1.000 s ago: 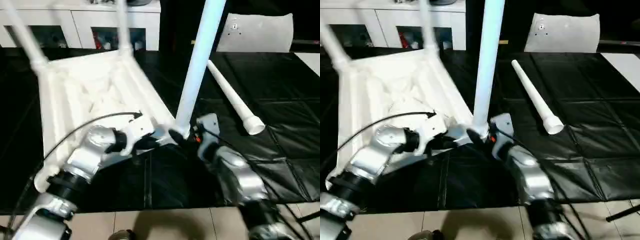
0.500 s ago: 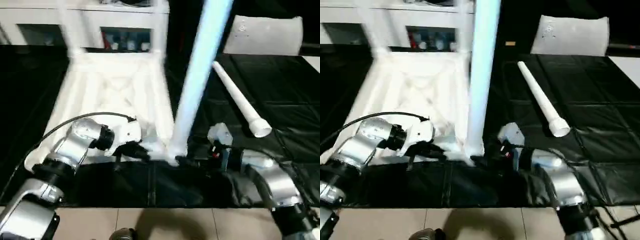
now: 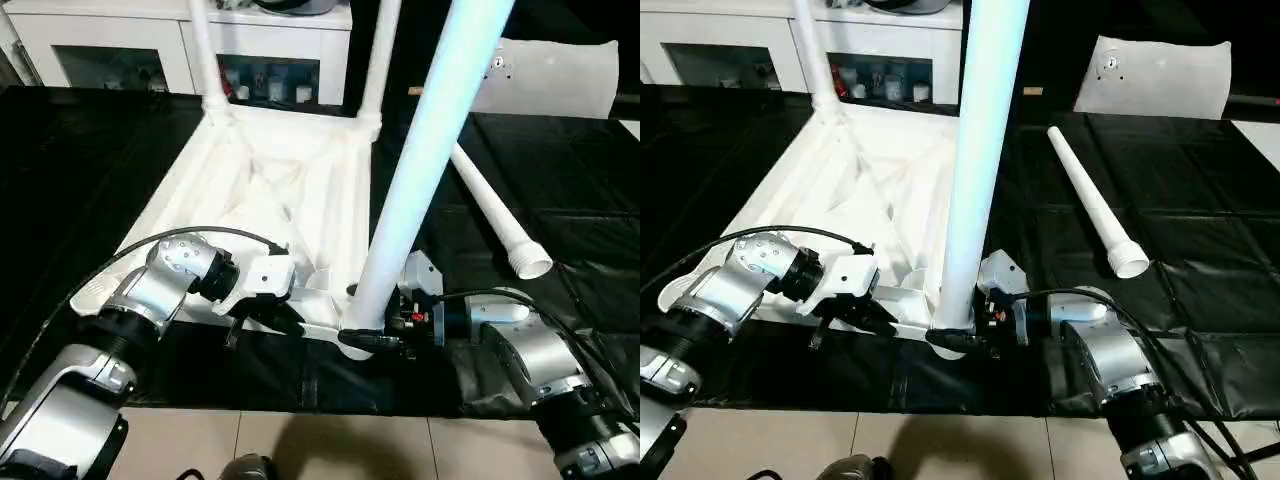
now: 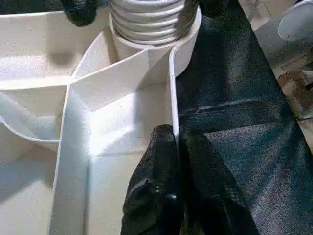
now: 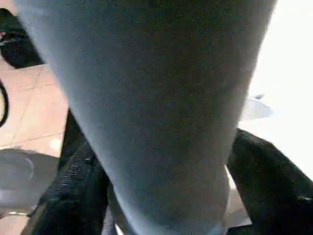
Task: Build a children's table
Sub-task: Rotate leg to tighten
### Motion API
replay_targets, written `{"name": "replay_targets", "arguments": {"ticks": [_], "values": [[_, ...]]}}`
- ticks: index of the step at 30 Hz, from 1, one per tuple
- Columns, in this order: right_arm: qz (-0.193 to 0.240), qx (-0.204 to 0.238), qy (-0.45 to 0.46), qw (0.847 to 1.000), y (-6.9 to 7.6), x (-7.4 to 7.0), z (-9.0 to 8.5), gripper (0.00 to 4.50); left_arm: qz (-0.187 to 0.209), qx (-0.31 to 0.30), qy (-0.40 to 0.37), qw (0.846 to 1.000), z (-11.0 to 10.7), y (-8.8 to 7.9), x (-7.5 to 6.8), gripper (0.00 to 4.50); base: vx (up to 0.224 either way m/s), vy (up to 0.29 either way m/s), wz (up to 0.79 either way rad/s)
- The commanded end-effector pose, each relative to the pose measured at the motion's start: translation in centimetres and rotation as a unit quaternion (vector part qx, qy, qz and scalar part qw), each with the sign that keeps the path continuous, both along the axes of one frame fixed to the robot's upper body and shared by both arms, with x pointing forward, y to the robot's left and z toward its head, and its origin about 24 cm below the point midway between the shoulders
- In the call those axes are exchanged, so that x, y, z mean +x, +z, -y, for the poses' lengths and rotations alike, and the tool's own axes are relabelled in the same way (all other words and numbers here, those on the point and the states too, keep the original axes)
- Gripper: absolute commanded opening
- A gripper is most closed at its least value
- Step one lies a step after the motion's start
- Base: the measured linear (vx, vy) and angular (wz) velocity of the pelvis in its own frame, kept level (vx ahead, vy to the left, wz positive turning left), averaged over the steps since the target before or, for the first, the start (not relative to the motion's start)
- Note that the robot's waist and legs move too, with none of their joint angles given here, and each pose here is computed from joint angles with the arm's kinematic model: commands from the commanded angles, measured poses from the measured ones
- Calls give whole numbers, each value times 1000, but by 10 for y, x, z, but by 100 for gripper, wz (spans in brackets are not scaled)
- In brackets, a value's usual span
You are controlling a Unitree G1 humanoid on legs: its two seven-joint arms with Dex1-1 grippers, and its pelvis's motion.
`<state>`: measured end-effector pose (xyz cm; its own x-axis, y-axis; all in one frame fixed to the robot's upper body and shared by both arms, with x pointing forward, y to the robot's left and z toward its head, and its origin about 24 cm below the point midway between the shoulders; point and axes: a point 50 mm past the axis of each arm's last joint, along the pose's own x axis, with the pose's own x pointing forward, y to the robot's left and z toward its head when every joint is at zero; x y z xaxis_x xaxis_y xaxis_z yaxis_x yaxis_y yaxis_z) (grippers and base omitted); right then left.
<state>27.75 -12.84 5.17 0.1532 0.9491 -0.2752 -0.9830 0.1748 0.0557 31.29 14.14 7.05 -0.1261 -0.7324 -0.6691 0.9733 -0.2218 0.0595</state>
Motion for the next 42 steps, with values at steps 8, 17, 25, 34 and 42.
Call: {"name": "replay_targets", "arguments": {"ticks": [8, 17, 25, 34, 42], "values": [[-18, -12, 22, 1000, -2, -2, 2, 278, -3, 31, -44, 999, 4, -2, -1, 0, 0, 0, 0], [-45, 17, -50, 998, -10, 1, -8, 274, 5, -30, 82, 996, -3, 1, 6, 0, 0, 0, 0], [-51, 46, -262, 963, -22, 16, -38, 273, 21, -99, 248, 964, 18, -5, -4, 0, 0, 0, 0], [-65, 32, -444, 893, -27, 39, -66, 273, 63, -124, 363, 921, 73, -2, 1, 0, 0, 0, 0], [-73, 73, -449, 888, -21, 42, -68, 345, 86, -107, 354, 925, 73, 0, 7, 0, 0, 0, 0]]}}
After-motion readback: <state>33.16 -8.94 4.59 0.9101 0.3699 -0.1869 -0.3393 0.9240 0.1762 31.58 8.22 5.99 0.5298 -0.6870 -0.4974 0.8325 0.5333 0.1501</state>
